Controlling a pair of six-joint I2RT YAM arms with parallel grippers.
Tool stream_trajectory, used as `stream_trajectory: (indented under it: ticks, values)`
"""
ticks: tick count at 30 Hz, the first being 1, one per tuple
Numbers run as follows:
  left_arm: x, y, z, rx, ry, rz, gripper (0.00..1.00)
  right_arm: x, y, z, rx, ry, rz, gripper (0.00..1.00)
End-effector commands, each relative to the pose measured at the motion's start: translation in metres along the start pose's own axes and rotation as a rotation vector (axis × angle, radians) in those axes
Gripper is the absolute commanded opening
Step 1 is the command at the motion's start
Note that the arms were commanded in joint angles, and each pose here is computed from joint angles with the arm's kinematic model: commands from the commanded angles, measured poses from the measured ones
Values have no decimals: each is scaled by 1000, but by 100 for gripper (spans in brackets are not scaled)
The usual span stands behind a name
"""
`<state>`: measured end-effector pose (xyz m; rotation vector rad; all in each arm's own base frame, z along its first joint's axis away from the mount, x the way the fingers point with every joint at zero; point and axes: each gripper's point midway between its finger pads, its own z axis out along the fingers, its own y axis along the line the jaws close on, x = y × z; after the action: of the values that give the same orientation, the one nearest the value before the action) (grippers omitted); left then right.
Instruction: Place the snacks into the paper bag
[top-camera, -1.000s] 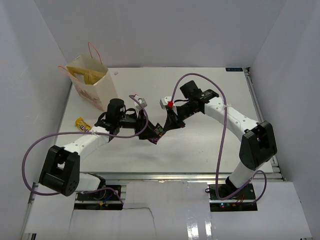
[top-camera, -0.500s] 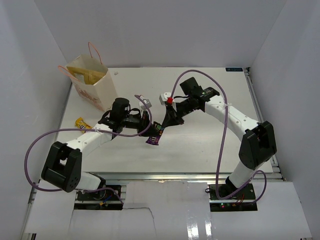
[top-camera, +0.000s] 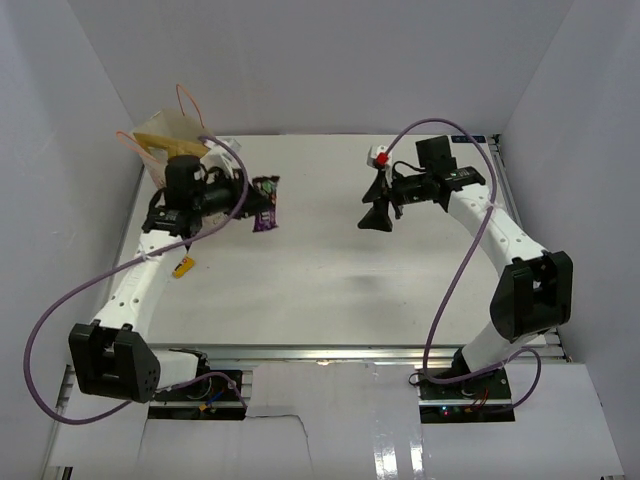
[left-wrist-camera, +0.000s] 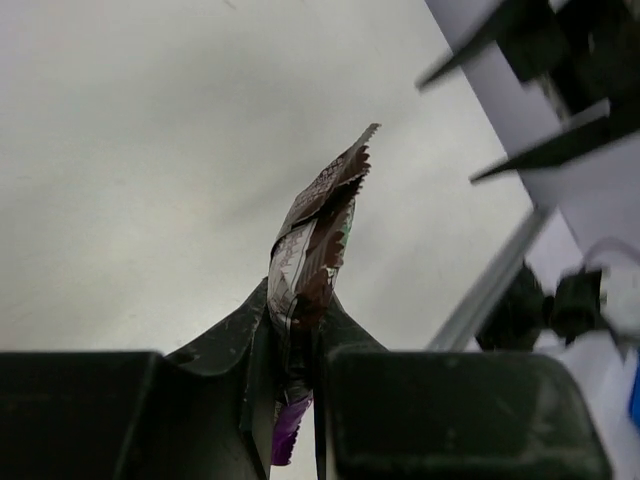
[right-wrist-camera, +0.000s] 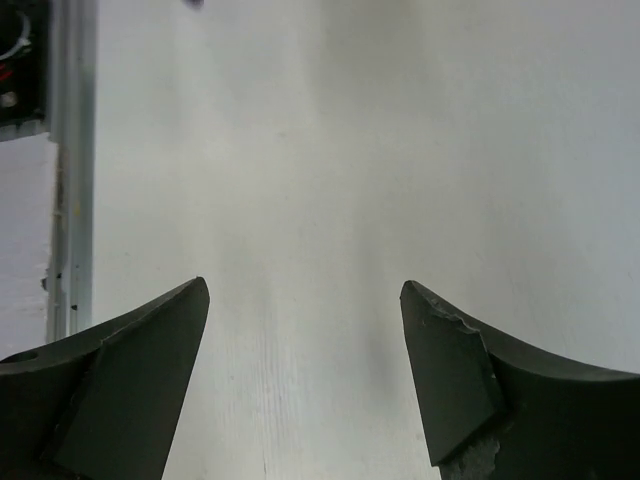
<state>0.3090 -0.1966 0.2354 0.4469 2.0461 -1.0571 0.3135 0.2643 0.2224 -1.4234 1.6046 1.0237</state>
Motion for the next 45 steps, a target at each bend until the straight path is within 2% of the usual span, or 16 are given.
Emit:
stream_trajectory:
  ticks: [1,2,3,5,6,9,12,14,18,25,30,33,34,37,42,45]
  values:
    - [-110,8,-55,-258,-310,-84,0,9,-18,-24,142,-4,49,83]
    - [-126,7,-62,-267,-337,-75,0,15,-19,-24,153,2,60,83]
    - [-145,39,-76,-419,-422,-197,0,18,-19,-26,165,3,67,83]
    - [-179,58,-108,-552,-547,-351,0,31,-15,-23,169,8,99,83]
    - [-187,95,-128,-651,-636,-520,0,31,-15,-24,180,5,102,83]
    - [-204,134,-154,-756,-755,-759,0,38,-14,-22,200,-3,115,83]
    - [-232,148,-174,-778,-877,-849,0,45,-11,-23,205,-4,134,83]
    - [-235,169,-171,-809,-888,-896,0,47,-12,-25,216,-12,136,83]
    - [-264,186,-169,-799,-938,-895,0,56,-12,-28,229,-14,153,83]
    - [-255,226,-154,-860,-923,-953,0,63,-16,-34,246,-22,170,83]
    - [-246,234,-149,-880,-903,-965,26,65,-18,-36,249,-24,176,83]
    - [-248,229,-147,-857,-891,-957,50,64,-18,-36,245,-27,178,84]
    - [-251,227,-146,-845,-890,-949,62,64,-18,-36,242,-28,179,84]
    - [-264,217,-147,-807,-884,-908,76,63,-18,-35,238,-30,177,84]
    - [-297,177,-154,-689,-878,-755,78,61,-17,-35,220,-32,148,84]
    - [-311,129,-155,-558,-822,-456,78,61,-8,-34,174,-29,114,84]
